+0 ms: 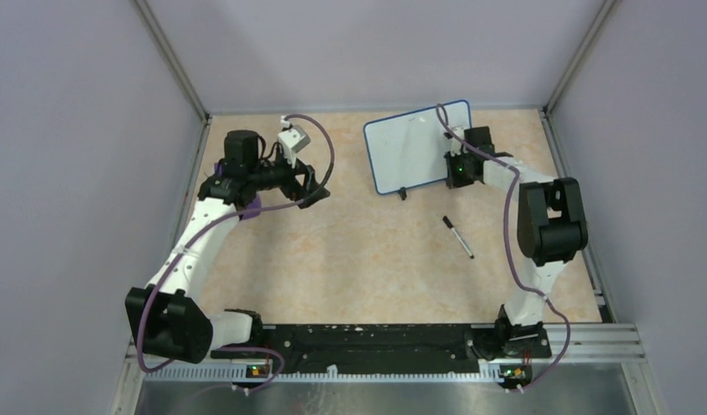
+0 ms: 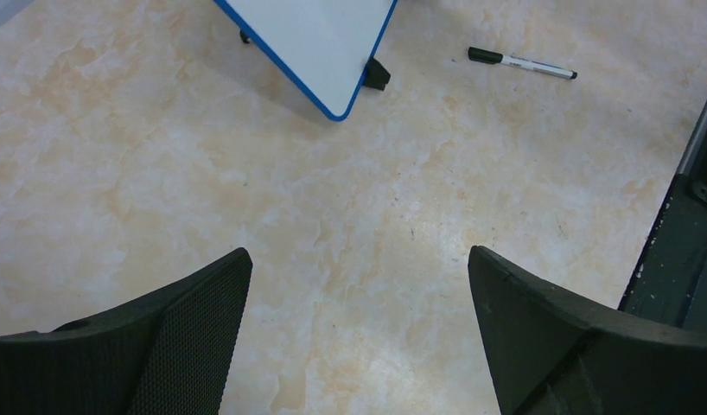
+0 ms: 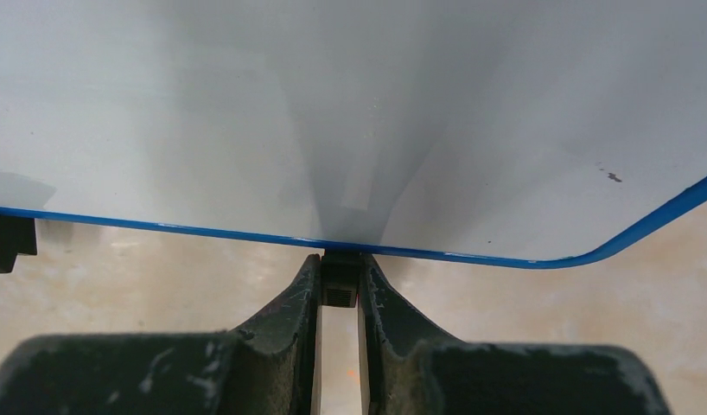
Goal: Write a sentence on the whiteboard
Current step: Move the whiteboard to the center of the board.
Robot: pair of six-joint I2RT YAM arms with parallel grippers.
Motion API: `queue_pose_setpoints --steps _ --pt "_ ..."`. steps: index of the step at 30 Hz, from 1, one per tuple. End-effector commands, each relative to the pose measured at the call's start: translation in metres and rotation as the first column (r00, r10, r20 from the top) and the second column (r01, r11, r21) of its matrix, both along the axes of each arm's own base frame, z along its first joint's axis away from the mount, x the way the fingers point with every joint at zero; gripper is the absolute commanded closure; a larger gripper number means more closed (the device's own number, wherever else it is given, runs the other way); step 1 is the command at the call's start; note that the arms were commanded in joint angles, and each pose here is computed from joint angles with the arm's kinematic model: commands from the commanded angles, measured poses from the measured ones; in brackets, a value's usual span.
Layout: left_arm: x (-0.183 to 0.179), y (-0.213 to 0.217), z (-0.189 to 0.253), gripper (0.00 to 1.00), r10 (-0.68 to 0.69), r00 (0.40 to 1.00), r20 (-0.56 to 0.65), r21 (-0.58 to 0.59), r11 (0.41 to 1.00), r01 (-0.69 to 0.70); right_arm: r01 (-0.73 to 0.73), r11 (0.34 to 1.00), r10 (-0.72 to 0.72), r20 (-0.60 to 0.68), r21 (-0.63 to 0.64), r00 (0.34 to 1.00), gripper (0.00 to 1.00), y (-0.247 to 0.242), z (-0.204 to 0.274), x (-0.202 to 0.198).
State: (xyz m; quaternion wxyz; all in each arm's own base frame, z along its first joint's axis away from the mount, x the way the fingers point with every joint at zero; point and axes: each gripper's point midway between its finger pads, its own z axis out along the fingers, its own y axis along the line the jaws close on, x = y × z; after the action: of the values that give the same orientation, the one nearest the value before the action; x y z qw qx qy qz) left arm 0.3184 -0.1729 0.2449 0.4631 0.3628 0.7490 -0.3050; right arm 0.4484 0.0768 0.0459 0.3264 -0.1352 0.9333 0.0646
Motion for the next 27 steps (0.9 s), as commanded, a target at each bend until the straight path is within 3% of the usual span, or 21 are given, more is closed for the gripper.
queue_pose_setpoints --steps 1,11,27 --pt "0.001 -0.007 0.031 0.01 0.000 1.000 0.026 -0.060 0.998 0.002 -0.110 0.991 0.102 0.091 0.080 0.991 1.00 0.056 0.036 0.016" --pt "0.004 -0.008 0.050 0.01 0.025 1.000 0.016 -0.089 0.996 -0.024 -0.207 0.969 0.202 0.046 0.135 0.978 1.00 0.112 0.035 -0.027" --pt "0.005 -0.010 0.056 0.01 0.031 0.999 0.013 -0.116 0.993 -0.029 -0.232 0.962 0.238 -0.026 0.147 0.971 1.00 0.097 0.021 -0.117"
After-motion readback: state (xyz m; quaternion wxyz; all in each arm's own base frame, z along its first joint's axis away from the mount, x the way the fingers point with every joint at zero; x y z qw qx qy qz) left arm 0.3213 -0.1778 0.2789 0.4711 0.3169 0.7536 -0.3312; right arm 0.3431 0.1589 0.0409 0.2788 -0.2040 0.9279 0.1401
